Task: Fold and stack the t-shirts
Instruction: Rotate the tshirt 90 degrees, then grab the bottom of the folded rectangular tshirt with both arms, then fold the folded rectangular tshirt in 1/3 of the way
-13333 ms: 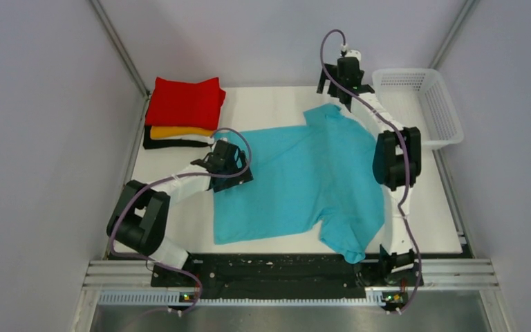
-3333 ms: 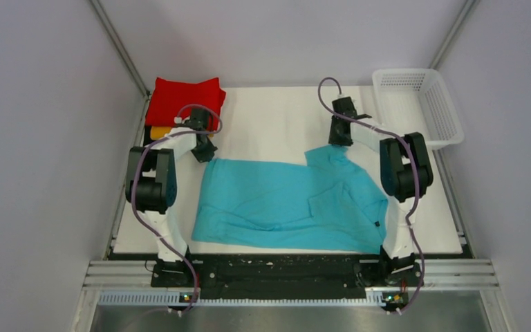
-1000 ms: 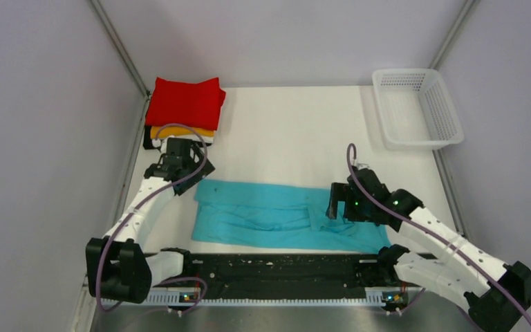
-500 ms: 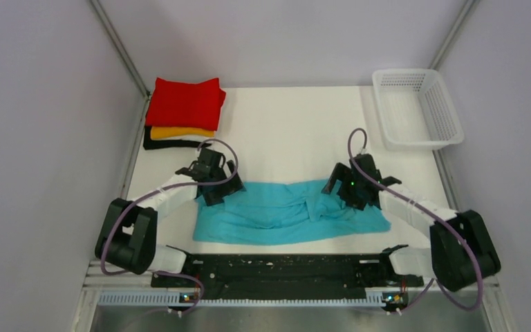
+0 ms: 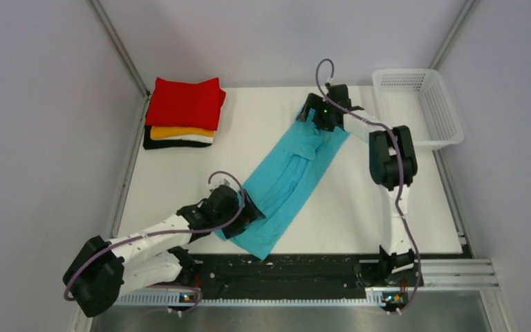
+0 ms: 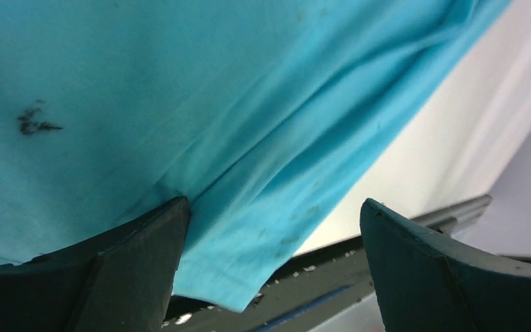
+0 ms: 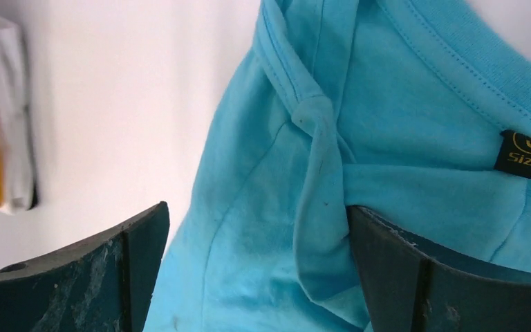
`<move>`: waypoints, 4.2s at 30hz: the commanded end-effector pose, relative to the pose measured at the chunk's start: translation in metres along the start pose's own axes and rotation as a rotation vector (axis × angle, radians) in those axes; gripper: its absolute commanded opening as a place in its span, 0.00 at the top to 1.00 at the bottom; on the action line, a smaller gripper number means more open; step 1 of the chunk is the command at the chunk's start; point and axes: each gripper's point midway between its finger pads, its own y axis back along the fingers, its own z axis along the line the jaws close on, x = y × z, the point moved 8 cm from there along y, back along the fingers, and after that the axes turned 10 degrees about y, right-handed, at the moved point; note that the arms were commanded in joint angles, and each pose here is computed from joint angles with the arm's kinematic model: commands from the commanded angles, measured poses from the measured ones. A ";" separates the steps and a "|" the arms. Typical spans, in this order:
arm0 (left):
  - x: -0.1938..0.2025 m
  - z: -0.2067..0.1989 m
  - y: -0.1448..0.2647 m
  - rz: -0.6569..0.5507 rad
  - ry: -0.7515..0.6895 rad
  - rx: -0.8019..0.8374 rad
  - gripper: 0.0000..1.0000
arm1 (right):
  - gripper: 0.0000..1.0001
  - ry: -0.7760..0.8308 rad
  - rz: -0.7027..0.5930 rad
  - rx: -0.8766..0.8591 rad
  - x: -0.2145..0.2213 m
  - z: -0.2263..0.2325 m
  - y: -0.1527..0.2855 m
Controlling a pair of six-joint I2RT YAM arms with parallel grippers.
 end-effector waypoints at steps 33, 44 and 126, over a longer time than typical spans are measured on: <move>0.028 -0.012 0.046 -0.287 -0.262 -0.024 0.01 | 0.01 0.237 -0.114 0.082 -0.006 0.065 0.159; 0.027 0.027 0.013 -0.122 -0.220 0.000 0.30 | 0.03 0.171 0.167 -0.190 0.239 0.080 0.241; -0.180 -0.180 -0.096 -0.175 -0.292 0.046 1.00 | 1.00 0.041 -0.101 -0.091 0.076 0.019 0.122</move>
